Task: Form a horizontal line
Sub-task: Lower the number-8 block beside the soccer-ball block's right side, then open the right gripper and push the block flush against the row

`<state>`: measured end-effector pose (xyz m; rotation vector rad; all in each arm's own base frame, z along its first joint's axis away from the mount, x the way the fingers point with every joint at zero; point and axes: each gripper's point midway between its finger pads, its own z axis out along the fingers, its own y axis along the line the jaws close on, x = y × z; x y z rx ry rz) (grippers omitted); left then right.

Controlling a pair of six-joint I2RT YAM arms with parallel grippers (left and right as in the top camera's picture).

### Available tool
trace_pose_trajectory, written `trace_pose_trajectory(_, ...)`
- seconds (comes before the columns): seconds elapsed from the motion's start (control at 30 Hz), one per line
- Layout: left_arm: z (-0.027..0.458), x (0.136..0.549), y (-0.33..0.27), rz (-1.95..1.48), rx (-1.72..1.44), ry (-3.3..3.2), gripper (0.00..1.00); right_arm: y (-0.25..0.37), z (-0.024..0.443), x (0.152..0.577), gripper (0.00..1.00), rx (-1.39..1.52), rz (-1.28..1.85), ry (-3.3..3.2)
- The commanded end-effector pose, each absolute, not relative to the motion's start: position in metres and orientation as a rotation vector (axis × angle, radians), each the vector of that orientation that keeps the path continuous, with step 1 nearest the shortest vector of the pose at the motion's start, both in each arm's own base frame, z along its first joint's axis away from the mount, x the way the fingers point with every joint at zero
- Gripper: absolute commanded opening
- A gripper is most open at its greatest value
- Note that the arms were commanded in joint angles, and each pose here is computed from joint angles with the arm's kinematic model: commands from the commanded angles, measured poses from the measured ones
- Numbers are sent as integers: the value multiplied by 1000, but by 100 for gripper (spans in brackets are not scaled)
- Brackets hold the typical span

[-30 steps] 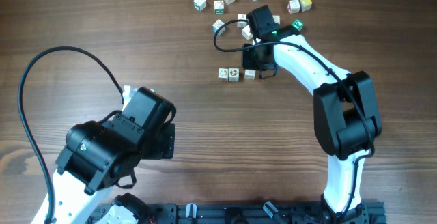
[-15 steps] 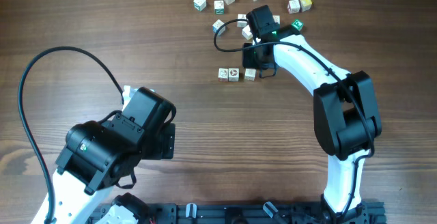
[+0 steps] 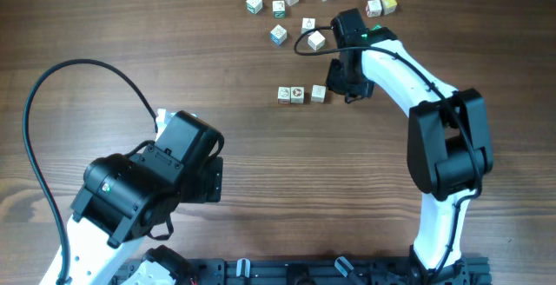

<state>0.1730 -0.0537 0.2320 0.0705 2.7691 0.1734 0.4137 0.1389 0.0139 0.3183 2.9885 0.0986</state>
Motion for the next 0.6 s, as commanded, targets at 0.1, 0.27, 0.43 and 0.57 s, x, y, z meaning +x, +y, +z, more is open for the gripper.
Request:
trace_pose_trajectory(0.1,231,174,-51,196,64,2763,100,169,9,407,5,109,295,3041)
trace_pose_trajectory(0.27,231,174,-51,197,64,2763,100,172,10,413,5,63,307,3011)
trace_pose_trajectory(0.43,231,174,-51,197,64,2763,100,174,11,417,5,19,315,2993)
trace_pose_trajectory(0.57,231,174,-51,197,64,2763,100,174,11,417,5,-18,313,2990)
